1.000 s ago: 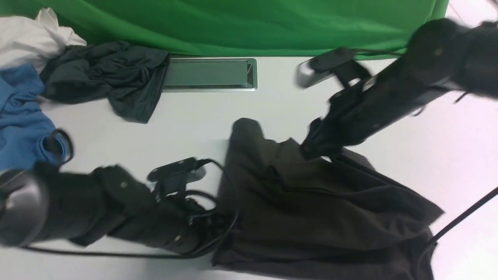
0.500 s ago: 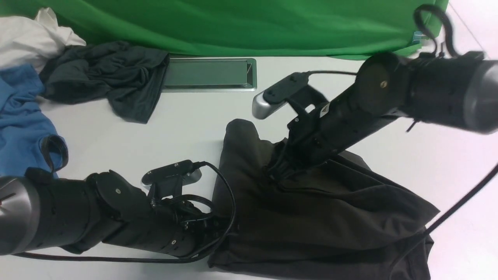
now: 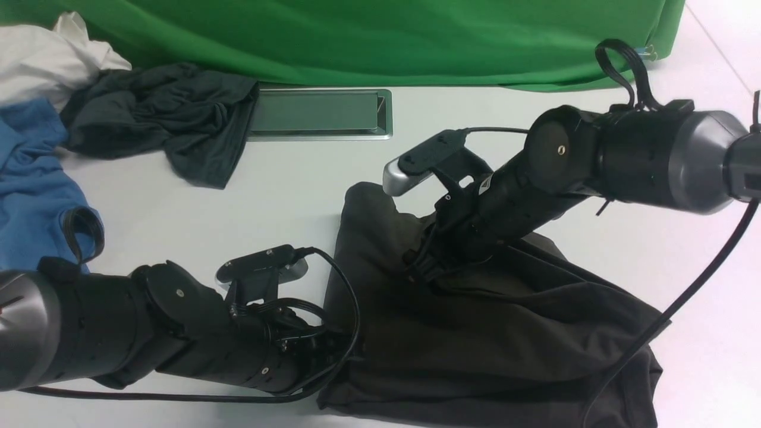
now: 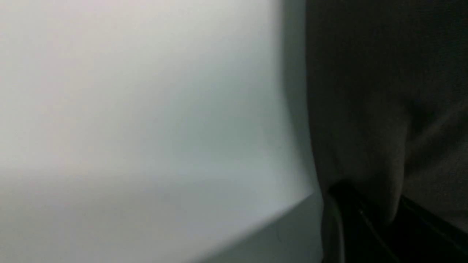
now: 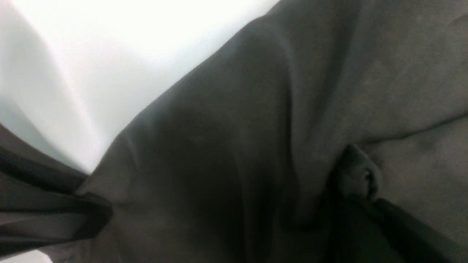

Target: Fold a long-sleeved shirt on a white desktop.

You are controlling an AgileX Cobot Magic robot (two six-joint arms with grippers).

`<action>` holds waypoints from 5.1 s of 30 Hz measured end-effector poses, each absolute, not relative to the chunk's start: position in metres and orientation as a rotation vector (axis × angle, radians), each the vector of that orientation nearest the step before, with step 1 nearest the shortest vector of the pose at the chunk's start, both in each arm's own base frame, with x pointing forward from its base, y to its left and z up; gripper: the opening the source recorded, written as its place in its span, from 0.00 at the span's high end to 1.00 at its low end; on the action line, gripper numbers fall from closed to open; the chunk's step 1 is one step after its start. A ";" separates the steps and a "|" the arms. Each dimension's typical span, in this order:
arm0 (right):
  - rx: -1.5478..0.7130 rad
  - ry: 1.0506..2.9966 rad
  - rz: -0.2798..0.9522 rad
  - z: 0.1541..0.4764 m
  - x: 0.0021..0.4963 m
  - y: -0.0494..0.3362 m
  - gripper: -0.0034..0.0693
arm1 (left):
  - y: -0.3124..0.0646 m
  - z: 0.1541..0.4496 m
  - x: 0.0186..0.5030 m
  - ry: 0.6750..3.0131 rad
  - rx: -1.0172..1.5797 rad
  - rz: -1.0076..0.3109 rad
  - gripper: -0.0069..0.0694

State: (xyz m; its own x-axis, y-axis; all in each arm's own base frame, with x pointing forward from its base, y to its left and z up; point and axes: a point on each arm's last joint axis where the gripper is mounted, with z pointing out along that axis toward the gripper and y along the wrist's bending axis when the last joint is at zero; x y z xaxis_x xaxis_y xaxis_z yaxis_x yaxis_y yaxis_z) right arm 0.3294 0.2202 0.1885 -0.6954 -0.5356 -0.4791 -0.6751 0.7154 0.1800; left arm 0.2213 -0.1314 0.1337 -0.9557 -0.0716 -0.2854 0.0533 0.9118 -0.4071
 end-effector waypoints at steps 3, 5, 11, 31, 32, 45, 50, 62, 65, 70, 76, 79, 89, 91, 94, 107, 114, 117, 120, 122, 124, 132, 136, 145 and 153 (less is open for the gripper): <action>-0.917 2.543 0.484 0.189 0.333 0.213 0.90 | -0.131 0.134 0.221 2.778 -0.008 -0.601 0.81; -0.902 2.561 0.485 0.189 0.335 0.207 0.90 | -0.131 0.134 0.221 2.778 -0.007 -0.600 0.81; -0.824 2.615 0.418 0.198 0.350 0.161 0.90 | -0.131 0.134 0.221 2.778 -0.003 -0.599 0.81; -0.477 2.841 0.142 0.196 0.367 0.039 0.80 | -0.131 0.134 0.220 2.779 0.004 -0.599 0.81; -0.463 2.838 0.116 0.200 0.366 0.036 0.74 | -0.132 0.134 0.220 2.781 0.006 -0.600 0.81; -0.363 2.882 0.290 0.247 0.287 0.061 0.42 | -0.132 0.134 0.219 2.790 0.023 -0.603 0.81; -0.316 3.040 0.298 0.207 0.240 0.057 0.32 | -0.131 0.134 0.219 2.794 0.024 -0.607 0.81; -0.177 2.948 0.358 0.171 0.217 0.056 0.39 | -0.131 0.134 0.219 2.792 0.044 -0.597 0.81; -0.216 2.940 0.388 0.177 0.213 0.057 0.68 | -0.131 0.134 0.219 2.792 0.048 -0.596 0.81; -0.256 2.876 0.419 0.202 0.201 0.057 0.88 | -0.131 0.134 0.219 2.792 0.050 -0.596 0.81; -0.298 2.790 0.452 0.235 0.187 0.057 0.88 | -0.131 0.134 0.219 2.793 0.052 -0.594 0.81; -0.324 2.812 0.442 0.234 0.178 0.056 0.88 | -0.131 0.134 0.219 2.793 0.053 -0.594 0.81; -0.277 2.950 0.284 0.177 0.168 0.044 0.86 | -0.131 0.134 0.219 2.794 0.058 -0.593 0.81; -0.286 2.986 0.281 0.174 0.167 0.043 0.81 | -0.131 0.134 0.219 2.795 0.058 -0.594 0.81; -0.330 3.043 0.264 0.175 0.164 0.042 0.65 | -0.131 0.134 0.219 2.794 0.059 -0.595 0.81; -0.295 2.731 0.415 0.271 0.215 0.060 0.20 | -0.134 0.137 0.216 2.837 0.113 -0.644 0.52; -0.401 2.630 0.495 0.270 0.221 0.073 0.44 | -0.134 0.159 0.215 2.973 0.355 -0.556 0.09; -0.446 2.687 0.489 0.241 0.222 0.081 0.78 | -0.127 0.183 0.217 3.007 0.426 -0.403 0.02; -0.491 2.765 0.477 0.210 0.222 0.090 0.90 | -0.125 0.217 0.221 2.910 0.432 -0.377 0.00; -0.507 2.807 0.469 0.196 0.224 0.094 0.91 | -0.124 0.235 0.220 2.848 0.432 -0.392 0.00; -0.503 2.843 0.451 0.179 0.231 0.097 0.91 | -0.123 0.253 0.217 2.788 0.435 -0.408 0.00; -0.487 2.902 0.438 0.151 0.268 0.108 0.91 | -0.108 0.289 0.196 2.666 0.485 -0.365 0.00; -0.448 2.892 0.452 0.154 0.285 0.115 0.91 | -0.099 0.299 0.187 2.632 0.518 -0.292 0.00; -0.320 2.790 0.478 0.197 0.280 0.113 0.86 | -0.094 0.302 0.175 2.679 0.558 -0.273 0.01; -0.328 2.376 0.438 0.301 0.240 0.094 0.76 | -0.092 0.301 0.155 2.672 0.589 -0.389 0.26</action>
